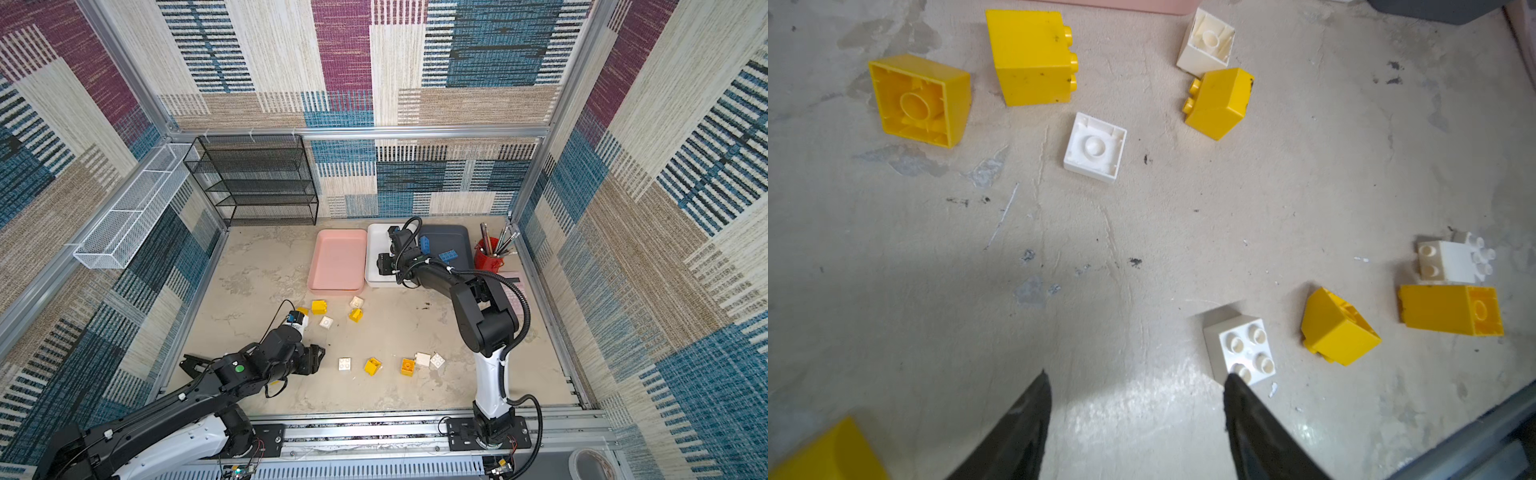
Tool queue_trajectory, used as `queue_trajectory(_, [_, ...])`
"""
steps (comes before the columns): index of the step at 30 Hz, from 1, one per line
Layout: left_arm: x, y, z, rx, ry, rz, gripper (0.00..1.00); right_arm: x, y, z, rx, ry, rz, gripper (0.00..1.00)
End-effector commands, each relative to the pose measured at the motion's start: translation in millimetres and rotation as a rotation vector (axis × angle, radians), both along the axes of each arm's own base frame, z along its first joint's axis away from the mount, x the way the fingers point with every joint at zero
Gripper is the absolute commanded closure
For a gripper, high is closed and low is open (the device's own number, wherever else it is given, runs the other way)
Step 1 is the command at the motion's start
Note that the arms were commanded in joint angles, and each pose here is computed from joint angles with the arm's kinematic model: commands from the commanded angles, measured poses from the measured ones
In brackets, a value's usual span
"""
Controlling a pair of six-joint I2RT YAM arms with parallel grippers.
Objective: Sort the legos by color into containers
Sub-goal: 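Carry the white brick with the right gripper into the white tray and release, then withdraw the right gripper while the left gripper grasps another white 2x2 brick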
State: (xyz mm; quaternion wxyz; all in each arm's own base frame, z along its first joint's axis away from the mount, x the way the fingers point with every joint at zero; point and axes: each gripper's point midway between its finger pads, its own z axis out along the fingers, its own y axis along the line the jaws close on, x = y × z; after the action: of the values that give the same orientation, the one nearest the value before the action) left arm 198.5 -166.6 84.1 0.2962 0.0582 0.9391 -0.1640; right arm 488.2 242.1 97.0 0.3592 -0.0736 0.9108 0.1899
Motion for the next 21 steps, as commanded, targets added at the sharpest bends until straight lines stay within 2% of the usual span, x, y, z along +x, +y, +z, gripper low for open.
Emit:
queue_trajectory(1, [1, -9, 6, -0.023, 0.011, -0.003, 0.31, 8, 2, 20, 0.039, -0.059, 0.0, 0.34])
queue_trajectory(8, [-8, -16, 11, -0.007, 0.003, 0.028, 0.3, -10, -4, 57, 0.073, -0.153, 0.025, 0.11])
queue_trajectory(16, [-20, -29, 9, -0.006, -0.004, 0.069, 0.31, -71, -32, 78, 0.146, -0.232, -0.007, 0.03])
queue_trajectory(21, [-25, -43, 5, 0.05, 0.011, 0.058, 0.32, -112, -57, 70, 0.152, -0.241, -0.056, 0.01])
